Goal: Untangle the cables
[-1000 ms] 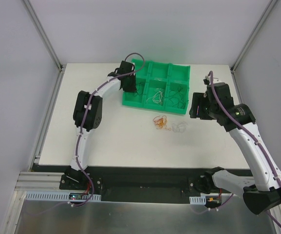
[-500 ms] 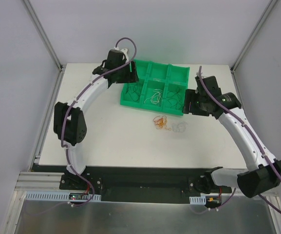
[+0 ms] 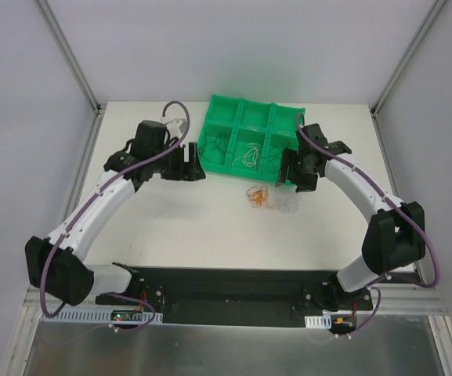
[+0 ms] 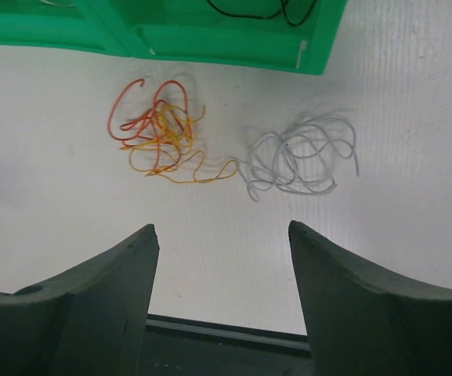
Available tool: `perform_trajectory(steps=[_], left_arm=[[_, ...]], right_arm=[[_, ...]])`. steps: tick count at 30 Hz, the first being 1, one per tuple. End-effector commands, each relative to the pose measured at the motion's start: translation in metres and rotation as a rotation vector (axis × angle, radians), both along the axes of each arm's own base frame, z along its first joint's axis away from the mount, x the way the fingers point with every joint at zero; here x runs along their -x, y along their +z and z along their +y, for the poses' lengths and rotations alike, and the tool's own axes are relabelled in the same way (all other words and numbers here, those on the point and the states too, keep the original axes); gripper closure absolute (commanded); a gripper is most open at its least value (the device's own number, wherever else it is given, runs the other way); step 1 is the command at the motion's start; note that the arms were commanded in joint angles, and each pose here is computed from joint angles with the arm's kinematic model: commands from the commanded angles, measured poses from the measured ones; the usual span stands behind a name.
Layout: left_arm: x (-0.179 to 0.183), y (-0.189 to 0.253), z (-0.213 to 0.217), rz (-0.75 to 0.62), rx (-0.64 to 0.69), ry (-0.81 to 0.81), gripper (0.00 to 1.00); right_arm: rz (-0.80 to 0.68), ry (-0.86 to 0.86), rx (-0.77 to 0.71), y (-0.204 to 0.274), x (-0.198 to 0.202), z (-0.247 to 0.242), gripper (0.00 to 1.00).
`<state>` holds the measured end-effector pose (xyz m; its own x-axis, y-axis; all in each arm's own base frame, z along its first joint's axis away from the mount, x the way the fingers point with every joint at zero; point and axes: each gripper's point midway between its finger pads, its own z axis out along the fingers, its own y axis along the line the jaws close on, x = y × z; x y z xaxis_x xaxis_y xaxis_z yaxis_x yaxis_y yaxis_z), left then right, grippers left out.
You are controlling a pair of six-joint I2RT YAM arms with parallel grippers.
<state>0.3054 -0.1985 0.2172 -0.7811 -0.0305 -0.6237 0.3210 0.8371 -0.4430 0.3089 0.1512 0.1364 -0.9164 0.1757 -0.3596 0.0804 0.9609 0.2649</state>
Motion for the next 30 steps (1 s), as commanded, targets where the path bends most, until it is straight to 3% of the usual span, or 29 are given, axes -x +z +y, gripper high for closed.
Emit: perform_trajectory(steps=[1, 7, 15, 24, 30], left_arm=[[0.055, -0.009, -0.001, 0.096, 0.074, -0.056, 0.29], [0.068, -0.011, 0.008, 0.076, 0.045, -0.078, 0.3], [0.054, -0.003, 0.006, 0.052, 0.001, -0.102, 0.29], [0.056, -0.011, 0.004, 0.077, -0.006, -0.115, 0.3], [0.056, -0.011, 0.001, 0.086, 0.0, -0.122, 0.3]], right_arm=[[0.038, -0.079, 0.001, -0.025, -0.003, -0.016, 0.29], [0.113, -0.117, 0.048, -0.061, 0.01, -0.041, 0.3], [0.141, -0.169, -0.025, -0.092, 0.007, -0.029, 0.34], [0.133, -0.207, 0.034, -0.098, 0.005, -0.039, 0.67], [0.088, -0.178, 0.038, -0.085, 0.009, -0.042, 1.0]])
